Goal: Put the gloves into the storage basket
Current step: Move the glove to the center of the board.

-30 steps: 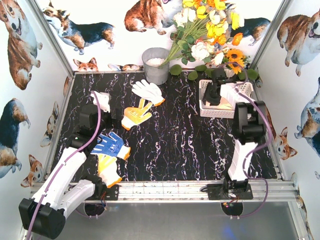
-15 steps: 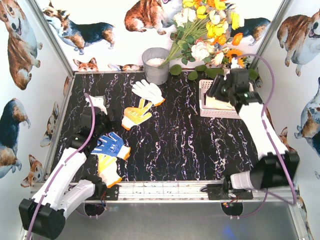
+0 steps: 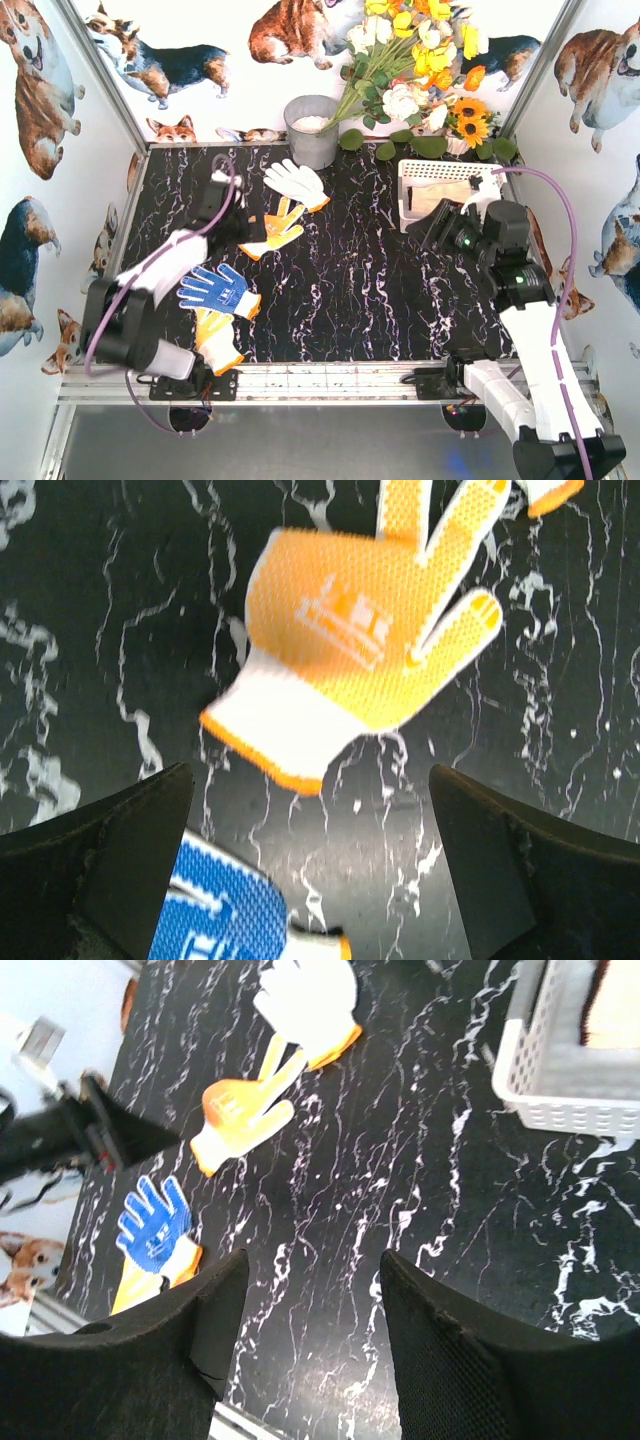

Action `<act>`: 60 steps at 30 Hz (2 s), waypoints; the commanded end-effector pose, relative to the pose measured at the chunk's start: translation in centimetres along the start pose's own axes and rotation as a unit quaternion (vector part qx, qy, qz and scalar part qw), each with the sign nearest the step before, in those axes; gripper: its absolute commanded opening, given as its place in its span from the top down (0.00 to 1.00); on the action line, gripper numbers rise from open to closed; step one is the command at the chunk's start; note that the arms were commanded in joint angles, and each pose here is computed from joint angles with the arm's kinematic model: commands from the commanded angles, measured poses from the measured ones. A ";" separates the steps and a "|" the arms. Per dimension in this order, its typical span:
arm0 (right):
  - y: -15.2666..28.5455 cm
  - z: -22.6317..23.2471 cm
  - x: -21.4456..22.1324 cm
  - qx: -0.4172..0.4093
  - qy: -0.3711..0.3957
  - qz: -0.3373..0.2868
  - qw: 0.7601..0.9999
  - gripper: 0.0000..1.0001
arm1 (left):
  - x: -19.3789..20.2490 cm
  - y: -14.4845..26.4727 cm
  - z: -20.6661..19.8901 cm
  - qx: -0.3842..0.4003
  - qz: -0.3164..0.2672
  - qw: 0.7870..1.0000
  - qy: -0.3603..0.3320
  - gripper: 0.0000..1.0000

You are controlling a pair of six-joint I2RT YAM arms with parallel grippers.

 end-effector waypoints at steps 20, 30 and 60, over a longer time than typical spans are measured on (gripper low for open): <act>0.6 0.7 3.9 -0.086 -0.038 0.035 0.995 0.42 | -3.6 -11.1 0.4 0.021 0.088 0.995 -0.038 0.26; 0.1 0.2 4.4 -0.072 -0.060 0.038 0.995 0.42 | -1.9 -9.0 -1.1 0.093 0.083 0.991 0.051 0.90; -8.5 5.0 14.7 -0.046 -0.164 0.221 0.960 0.53 | 13.5 1.3 -9.8 0.247 0.089 0.953 0.153 0.45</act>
Point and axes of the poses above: each gripper's point midway between its finger pads, its own y axis back along the fingers, its own z axis along the line the jaws close on, x = y × z, the point moved 8 cm from there along y, back along the fingers, and after that the axes turned 4 degrees about y, right-handed, at the moved point
